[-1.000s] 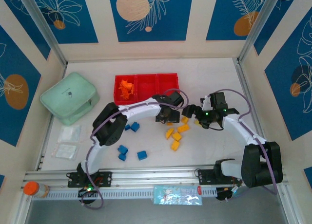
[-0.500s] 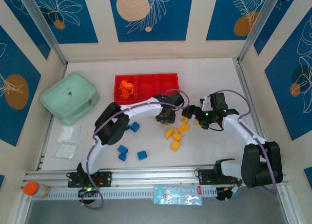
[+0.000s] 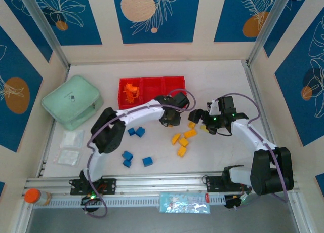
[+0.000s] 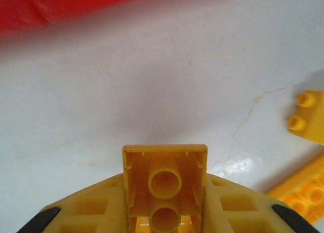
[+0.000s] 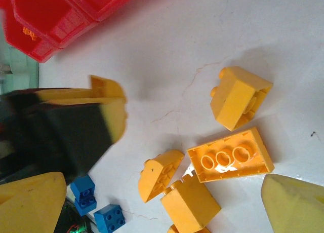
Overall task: Sort the legos into containers by color
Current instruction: Pick up the lego from the center of the table, then place the lego in the container, then pick up the lego from the center of the table.
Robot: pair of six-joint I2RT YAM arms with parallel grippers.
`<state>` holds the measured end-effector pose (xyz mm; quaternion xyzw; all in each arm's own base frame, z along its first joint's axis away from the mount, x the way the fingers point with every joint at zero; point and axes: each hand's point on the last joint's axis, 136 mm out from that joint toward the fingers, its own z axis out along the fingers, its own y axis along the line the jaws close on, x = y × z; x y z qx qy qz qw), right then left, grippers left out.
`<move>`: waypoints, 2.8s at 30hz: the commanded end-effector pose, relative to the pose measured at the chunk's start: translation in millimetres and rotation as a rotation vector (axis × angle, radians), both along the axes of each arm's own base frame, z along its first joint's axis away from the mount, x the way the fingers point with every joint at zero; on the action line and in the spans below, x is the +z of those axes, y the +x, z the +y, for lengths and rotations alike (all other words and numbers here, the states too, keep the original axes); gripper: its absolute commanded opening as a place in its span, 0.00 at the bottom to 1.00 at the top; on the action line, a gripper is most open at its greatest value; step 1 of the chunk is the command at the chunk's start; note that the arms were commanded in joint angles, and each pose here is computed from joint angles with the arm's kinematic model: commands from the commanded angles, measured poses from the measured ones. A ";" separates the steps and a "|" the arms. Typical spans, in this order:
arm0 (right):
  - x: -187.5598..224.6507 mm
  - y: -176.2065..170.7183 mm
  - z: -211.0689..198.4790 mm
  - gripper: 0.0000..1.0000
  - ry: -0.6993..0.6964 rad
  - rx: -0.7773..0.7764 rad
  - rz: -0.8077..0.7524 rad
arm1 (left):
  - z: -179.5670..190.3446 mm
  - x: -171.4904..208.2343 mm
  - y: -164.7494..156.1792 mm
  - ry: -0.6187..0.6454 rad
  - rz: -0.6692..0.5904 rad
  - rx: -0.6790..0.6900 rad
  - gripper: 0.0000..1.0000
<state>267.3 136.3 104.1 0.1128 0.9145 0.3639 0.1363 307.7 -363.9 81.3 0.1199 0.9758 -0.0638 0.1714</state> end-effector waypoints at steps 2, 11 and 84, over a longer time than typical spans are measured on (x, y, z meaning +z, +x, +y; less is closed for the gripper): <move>23.6 2.4 19.7 0.99 0.025 0.073 -0.049 | 29.8 60.0 17.7 0.030 -0.139 -0.037 0.32; 33.3 12.2 44.3 0.99 0.025 0.108 -0.065 | 75.0 82.2 93.8 0.134 -0.218 -0.002 0.33; -0.6 -31.8 -3.8 0.99 0.018 -0.007 0.048 | -15.5 -49.7 -81.1 0.002 0.233 -0.304 0.44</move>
